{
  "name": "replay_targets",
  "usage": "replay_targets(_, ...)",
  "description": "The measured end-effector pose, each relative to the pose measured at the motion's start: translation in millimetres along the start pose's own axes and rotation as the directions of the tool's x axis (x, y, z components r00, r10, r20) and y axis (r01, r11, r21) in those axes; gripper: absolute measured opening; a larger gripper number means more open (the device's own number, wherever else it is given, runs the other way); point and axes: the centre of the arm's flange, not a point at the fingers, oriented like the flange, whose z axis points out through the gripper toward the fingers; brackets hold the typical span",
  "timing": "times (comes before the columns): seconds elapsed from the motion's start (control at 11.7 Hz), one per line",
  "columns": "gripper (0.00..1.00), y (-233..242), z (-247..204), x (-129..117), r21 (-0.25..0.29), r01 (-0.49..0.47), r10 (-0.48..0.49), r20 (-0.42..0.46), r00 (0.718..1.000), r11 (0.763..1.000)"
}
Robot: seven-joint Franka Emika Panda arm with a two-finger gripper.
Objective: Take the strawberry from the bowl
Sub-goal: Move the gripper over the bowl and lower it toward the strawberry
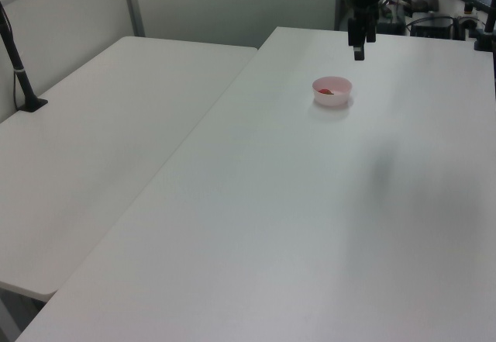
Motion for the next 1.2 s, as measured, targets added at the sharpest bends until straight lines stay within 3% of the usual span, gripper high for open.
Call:
replay_targets(0.34,0.99,67,36,35,0.016,-0.099,0.099,-0.018,0.995,0.995)
replay_targets(0.51,0.95,97,44,47,0.032,-0.188,0.189,-0.051,0.981,0.982)
replay_targets(0.6,0.91,117,53,55,0.042,-0.28,0.283,-0.072,0.957,0.959)
replay_targets(0.77,0.85,146,74,68,0.067,-0.476,0.48,-0.099,0.872,0.877)
replay_targets(1.03,0.81,161,99,82,0.092,-0.623,0.63,-0.106,0.769,0.777)
replay_targets(1.2,0.77,170,118,91,0.111,-0.72,0.728,-0.107,0.677,0.685)
